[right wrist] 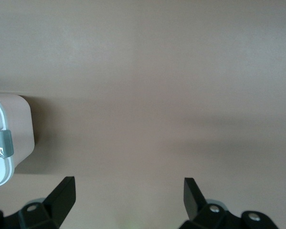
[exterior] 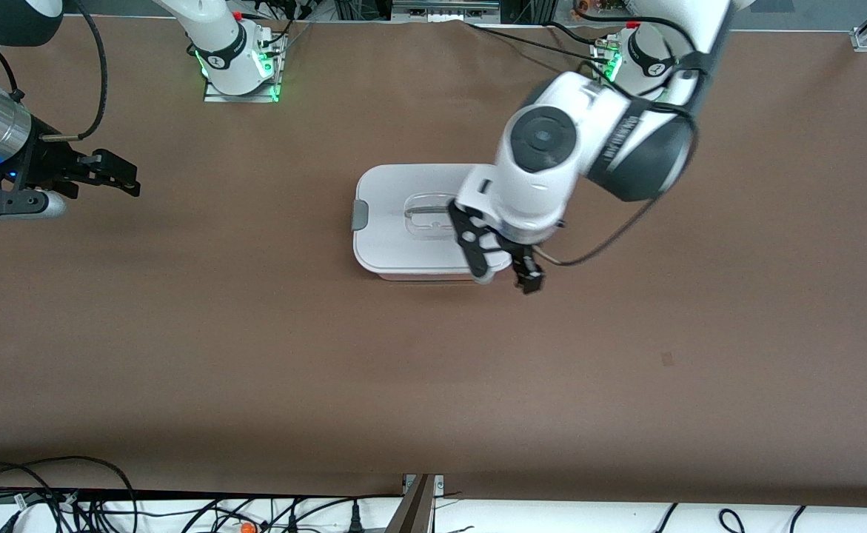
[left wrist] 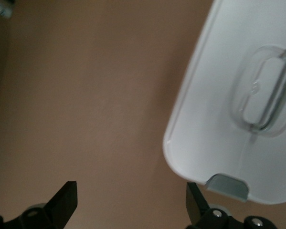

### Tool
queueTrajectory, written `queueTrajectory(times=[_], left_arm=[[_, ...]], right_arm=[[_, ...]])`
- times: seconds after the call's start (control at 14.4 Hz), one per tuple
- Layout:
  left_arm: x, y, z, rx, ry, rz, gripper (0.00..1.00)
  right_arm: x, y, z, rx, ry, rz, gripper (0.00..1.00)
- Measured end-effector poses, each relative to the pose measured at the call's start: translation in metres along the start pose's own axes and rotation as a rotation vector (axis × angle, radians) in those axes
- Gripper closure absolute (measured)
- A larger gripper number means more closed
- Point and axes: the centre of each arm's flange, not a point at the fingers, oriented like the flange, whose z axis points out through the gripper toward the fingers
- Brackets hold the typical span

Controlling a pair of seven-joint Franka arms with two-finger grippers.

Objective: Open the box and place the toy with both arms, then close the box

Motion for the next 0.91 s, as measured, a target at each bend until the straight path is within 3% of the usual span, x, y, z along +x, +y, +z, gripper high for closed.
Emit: queueTrajectory(times=[0.21,0.49,0.7,0.91], left_arm=[[-0.063,-0.069,-0.013,-0.015,-0.019,-0.130,0.00],[-0.159,-0.150,-0.045,0.011,0.010,-0.309,0.00],[-0.226,-0.175,-0.086,0.035,0.032,-0.450,0.00],[-0.295,-0.180,-0.122,-0.014,0.062,-0.622,0.00]], right_arm=[[0.000,0.000,0.000,0.000,0.000,0.000,0.00],[0.000,0.000,0.000,0.000,0.000,0.001,0.00],[0.000,0.000,0.000,0.000,0.000,0.000,0.00],[0.000,0.000,0.000,0.000,0.000,0.000,0.00]])
